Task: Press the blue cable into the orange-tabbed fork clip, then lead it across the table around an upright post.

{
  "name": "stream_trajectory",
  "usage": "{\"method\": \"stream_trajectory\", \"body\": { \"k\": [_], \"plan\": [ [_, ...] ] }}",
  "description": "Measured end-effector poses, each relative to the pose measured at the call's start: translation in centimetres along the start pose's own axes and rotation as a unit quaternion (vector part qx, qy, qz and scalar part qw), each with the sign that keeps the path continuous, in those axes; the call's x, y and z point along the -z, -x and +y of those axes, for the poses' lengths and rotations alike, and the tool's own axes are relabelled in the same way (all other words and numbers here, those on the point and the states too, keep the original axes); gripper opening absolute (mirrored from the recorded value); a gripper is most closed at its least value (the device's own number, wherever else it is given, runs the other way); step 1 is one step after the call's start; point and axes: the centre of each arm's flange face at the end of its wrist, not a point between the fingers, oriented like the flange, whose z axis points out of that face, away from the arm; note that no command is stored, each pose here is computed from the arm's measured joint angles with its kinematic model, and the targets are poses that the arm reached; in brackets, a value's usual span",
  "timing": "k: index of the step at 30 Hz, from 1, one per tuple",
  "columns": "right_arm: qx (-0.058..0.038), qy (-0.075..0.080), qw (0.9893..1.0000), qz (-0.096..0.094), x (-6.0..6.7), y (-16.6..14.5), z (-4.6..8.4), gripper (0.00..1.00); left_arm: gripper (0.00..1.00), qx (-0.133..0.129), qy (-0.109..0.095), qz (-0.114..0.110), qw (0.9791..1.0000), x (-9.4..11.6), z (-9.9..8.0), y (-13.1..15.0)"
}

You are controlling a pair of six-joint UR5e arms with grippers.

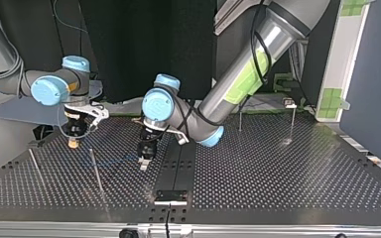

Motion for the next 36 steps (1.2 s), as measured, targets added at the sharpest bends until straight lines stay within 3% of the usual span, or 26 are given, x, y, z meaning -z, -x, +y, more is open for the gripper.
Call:
{"method": "stream_trajectory", "body": {
  "k": [21, 29, 36],
  "plan": [
    [0.0027, 0.011, 0.9994, -0.031, -0.8, 6.3, 0.2, 0.0, 0.95, -0.005, 0.028, -0.003, 0.9996, 0.2, 0.6, 0.1],
    [0.006, 0.024, 0.9981, -0.057, -0.9, 10.2, 0.6, 0.0, 0.95, -0.007, 0.035, -0.004, 0.9993, 0.2, 0.7, 0.1],
    [0.001, 0.033, 0.9973, -0.066, -0.7, 13.3, 1.4, 0.0, 0.95, -0.013, 0.045, -0.002, 0.9989, 0.3, 1.0, 0.1]
  ]
}}
